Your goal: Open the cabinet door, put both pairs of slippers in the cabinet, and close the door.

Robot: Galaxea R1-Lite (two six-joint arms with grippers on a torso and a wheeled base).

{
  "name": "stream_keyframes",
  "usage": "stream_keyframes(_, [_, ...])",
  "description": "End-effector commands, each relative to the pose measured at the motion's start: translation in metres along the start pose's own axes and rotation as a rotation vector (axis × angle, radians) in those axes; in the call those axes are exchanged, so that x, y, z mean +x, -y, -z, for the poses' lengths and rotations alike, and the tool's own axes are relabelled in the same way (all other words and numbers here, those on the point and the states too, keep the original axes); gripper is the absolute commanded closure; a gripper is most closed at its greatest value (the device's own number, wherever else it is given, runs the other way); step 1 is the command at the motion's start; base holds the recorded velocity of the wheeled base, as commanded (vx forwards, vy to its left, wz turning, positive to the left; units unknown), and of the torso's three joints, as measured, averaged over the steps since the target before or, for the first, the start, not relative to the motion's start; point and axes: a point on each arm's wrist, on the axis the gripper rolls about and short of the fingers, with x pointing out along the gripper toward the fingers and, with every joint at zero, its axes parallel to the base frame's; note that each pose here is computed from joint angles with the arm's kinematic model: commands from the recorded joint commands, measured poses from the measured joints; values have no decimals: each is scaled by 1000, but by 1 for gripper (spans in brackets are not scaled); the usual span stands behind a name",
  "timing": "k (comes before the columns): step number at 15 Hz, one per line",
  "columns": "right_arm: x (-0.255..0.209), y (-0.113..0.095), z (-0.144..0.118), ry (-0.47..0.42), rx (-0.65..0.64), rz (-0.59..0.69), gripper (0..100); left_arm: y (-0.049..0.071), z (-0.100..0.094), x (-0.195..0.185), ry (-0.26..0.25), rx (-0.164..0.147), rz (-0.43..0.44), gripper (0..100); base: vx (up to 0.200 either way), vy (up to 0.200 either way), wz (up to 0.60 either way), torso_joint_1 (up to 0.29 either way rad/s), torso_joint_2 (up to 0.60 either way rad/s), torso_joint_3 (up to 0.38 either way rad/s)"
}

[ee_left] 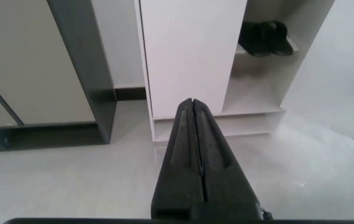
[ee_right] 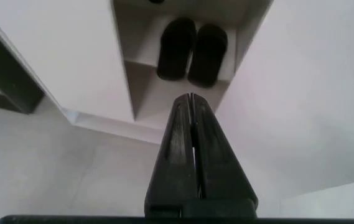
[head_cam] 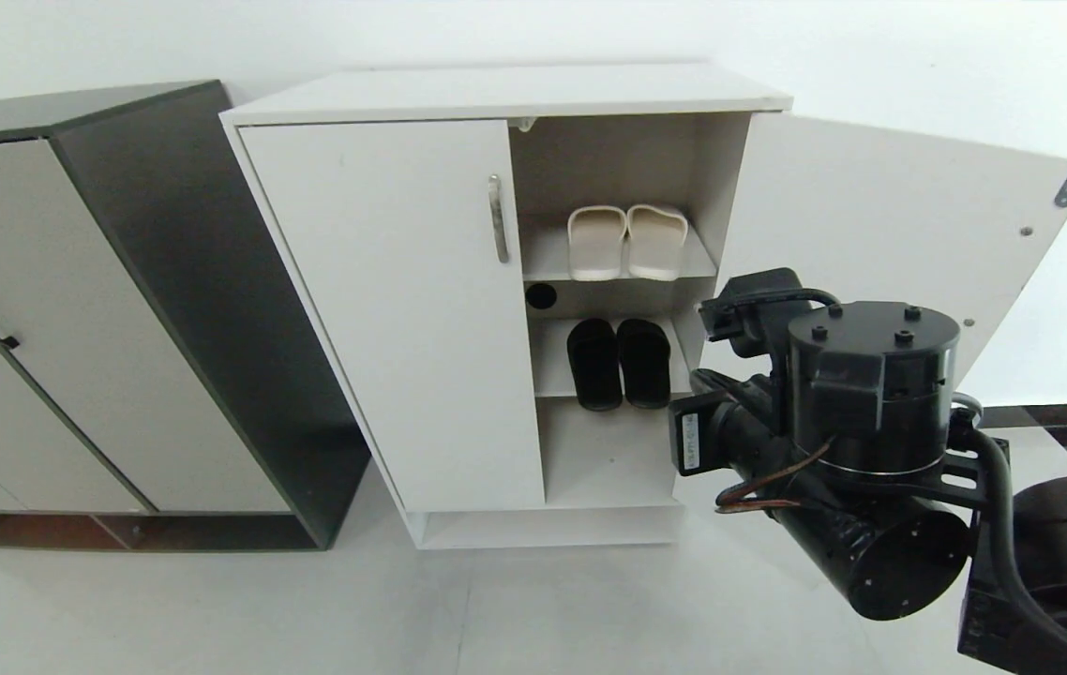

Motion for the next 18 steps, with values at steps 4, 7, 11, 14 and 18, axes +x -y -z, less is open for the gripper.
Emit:
stream_keyframes(4, [1, 0, 1, -3, -2, 3, 100, 0, 0, 0, -2, 0, 0, 100, 0, 0, 0, 95, -476, -353])
stream_keyframes(7, [1, 0, 1, -3, -2, 3, 100, 0, 0, 0, -2, 0, 0, 100, 0, 0, 0, 136, -463, -328])
stream_keyframes(11, [1, 0, 1, -3, -2, 3, 100, 0, 0, 0, -2, 0, 0, 100, 0, 0, 0, 157, -483, -321])
stream_keyframes(14, [1, 0, 1, -5, -5, 3, 100, 0, 0, 0, -2, 0, 0, 100, 0, 0, 0, 180, -494, -312])
stream_keyframes(18, [2, -1, 3, -9, -7, 3, 100, 0, 0, 0, -2, 0, 0, 100, 0, 0, 0, 205, -514, -316])
